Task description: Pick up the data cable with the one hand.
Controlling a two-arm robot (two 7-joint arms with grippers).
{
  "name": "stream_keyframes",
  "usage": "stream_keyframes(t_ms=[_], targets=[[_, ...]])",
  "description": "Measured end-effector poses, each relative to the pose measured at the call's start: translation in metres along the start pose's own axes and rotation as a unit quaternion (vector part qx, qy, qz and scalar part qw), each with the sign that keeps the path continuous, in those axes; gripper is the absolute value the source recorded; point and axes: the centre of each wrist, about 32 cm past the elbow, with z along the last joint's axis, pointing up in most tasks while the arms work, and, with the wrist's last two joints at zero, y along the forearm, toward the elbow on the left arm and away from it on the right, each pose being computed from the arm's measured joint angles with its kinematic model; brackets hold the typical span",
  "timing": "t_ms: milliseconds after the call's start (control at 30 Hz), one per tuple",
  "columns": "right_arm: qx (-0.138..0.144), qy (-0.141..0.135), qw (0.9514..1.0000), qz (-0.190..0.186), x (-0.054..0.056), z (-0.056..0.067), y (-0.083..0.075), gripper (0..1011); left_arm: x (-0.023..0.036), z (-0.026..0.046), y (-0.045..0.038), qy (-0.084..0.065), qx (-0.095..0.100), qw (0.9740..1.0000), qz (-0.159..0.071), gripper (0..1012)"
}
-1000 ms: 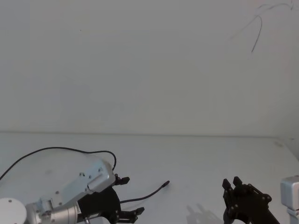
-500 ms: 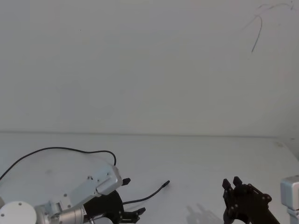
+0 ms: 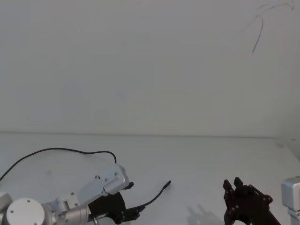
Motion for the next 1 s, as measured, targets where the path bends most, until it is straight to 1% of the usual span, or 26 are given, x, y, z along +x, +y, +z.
stream_keyframes(t_ms=[33,67,133,200,267,333,367,400,433,567,633,667,733,767,833,1000], targets=[[0.000,0.000,1.0000,0.000,0.0000,0.0000,0.0000,251,0.0002,0.0005,-0.0005,-0.001,0.001,1.0000,0.000,747],[0.000,0.000,1.0000,0.000,0.0000,0.0000,0.0000,251,0.0002,0.0005,-0.0005,-0.001,0.001,1.0000,0.000,747],[0.000,0.000,1.0000,0.000,0.0000,0.0000,0.0000,251,0.0004,0.0010,-0.0013,-0.001,0.003,1.0000,0.000,693],[0.000,0.000,1.0000,0.000,0.0000,0.0000,0.0000,251,0.0005,0.0013,-0.0019,-0.002,0.005,1.0000,0.000,610],[0.000,0.000,1.0000,0.000,0.0000,0.0000,0.0000,251,0.0007,0.0017,-0.0025,-0.002,0.007,1.0000,0.000,572],[0.000,0.000,1.0000,0.000,0.0000,0.0000,0.0000,251,0.0007,0.0018,-0.0028,-0.002,0.007,1.0000,0.000,465],[0.000,0.000,1.0000,0.000,0.0000,0.0000,0.0000,251,0.0008,0.0019,-0.0030,-0.003,0.008,1.0000,0.001,465],[0.000,0.000,1.0000,0.000,0.0000,0.0000,0.0000,251,0.0009,0.0020,-0.0031,-0.003,0.008,1.0000,0.001,404],[0.000,0.000,1.0000,0.000,0.0000,0.0000,0.0000,251,0.0009,0.0021,-0.0032,-0.003,0.009,1.0000,0.001,386],[0.000,0.000,1.0000,0.000,0.0000,0.0000,0.0000,251,0.0011,0.0025,-0.0037,-0.003,0.010,0.9999,0.001,255],[0.000,0.000,1.0000,0.000,0.0000,0.0000,0.0000,251,0.0011,0.0025,-0.0039,-0.004,0.011,0.9999,0.001,207],[0.000,0.000,1.0000,0.000,0.0000,0.0000,0.0000,251,0.0012,0.0026,-0.0040,-0.004,0.011,0.9999,0.001,152],[0.000,0.000,1.0000,0.000,0.0000,0.0000,0.0000,251,0.0012,0.0027,-0.0041,-0.004,0.011,0.9999,0.001,121],[0.000,0.000,1.0000,0.000,0.0000,0.0000,0.0000,251,0.0013,0.0028,-0.0041,-0.004,0.012,0.9999,0.001,79],[0.000,0.000,1.0000,0.000,0.0000,0.0000,0.0000,251,0.0013,0.0029,-0.0042,-0.004,0.012,0.9999,0.001,48],[0.000,0.000,1.0000,0.000,0.0000,0.0000,0.0000,251,0.0013,0.0029,-0.0044,-0.004,0.013,0.9999,0.001,48]])
